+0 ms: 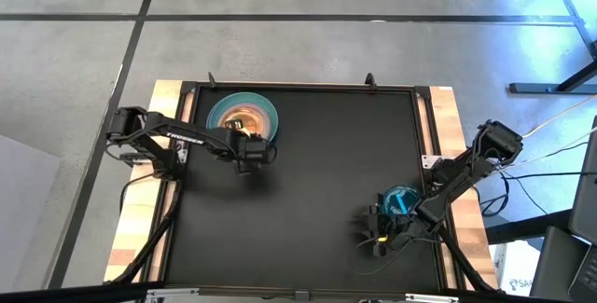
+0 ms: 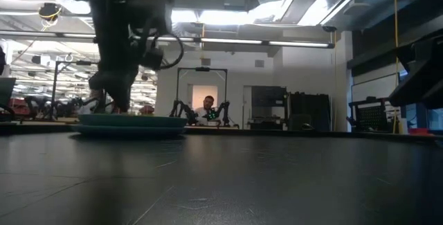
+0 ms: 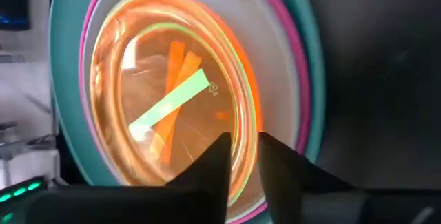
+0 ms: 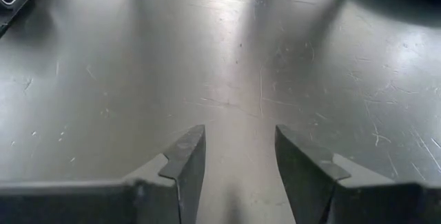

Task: Stack plastic plates
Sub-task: Stack the light green plate on the orange plate, then stack the light blue plate on the light green plate, then return to Home Position

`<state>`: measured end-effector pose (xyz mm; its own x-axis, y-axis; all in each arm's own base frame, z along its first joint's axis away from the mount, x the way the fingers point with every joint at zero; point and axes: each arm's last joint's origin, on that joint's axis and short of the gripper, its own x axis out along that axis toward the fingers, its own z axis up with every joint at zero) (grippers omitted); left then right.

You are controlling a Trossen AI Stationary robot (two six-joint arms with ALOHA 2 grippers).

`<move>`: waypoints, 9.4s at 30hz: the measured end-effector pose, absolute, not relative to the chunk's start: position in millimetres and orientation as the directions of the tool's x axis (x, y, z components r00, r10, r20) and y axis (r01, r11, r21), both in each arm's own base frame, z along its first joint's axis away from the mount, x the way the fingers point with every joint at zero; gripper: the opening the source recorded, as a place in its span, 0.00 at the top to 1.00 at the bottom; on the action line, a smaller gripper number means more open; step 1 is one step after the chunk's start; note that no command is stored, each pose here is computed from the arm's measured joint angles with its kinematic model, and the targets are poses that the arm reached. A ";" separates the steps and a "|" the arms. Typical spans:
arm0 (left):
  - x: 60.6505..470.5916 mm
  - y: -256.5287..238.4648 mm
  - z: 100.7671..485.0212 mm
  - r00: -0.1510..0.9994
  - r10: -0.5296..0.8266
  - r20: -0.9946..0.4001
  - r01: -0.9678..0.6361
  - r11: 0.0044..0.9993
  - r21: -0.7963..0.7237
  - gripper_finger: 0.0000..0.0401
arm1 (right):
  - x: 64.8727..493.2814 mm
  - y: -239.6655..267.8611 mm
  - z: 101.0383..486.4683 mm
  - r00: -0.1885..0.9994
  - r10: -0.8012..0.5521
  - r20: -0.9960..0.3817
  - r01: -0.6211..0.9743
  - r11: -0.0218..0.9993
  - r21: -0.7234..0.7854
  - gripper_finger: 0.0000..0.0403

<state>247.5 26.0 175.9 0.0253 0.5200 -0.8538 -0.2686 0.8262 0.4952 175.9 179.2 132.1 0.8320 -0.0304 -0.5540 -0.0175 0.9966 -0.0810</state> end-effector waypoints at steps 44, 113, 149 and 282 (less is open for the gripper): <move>308.4 -178.2 138.8 0.911 -0.031 -0.411 0.013 0.999 -0.046 0.71 | 125.1 173.9 147.8 0.154 -0.050 -0.987 0.310 0.951 0.000 0.59; 366.9 -176.2 175.9 0.875 -0.074 -0.478 0.155 0.979 0.131 0.71 | 158.3 240.2 152.5 0.833 0.176 -0.524 -0.115 0.982 0.147 0.58; 439.3 -180.0 113.1 0.700 0.008 -0.714 0.225 0.947 0.230 0.97 | 144.5 244.7 150.2 0.836 0.159 -0.525 -0.104 0.986 0.134 0.59; 111.6 19.5 167.8 0.987 0.162 -0.004 -0.161 0.978 -0.131 0.99 | 97.3 -5.4 167.5 0.998 -0.060 0.022 0.055 0.985 0.163 1.00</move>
<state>111.6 19.5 167.8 0.9868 0.1620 -0.0038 -0.1611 0.9782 -0.1313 97.3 -5.4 167.5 0.9980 -0.0598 0.0219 0.0555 0.9850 0.1633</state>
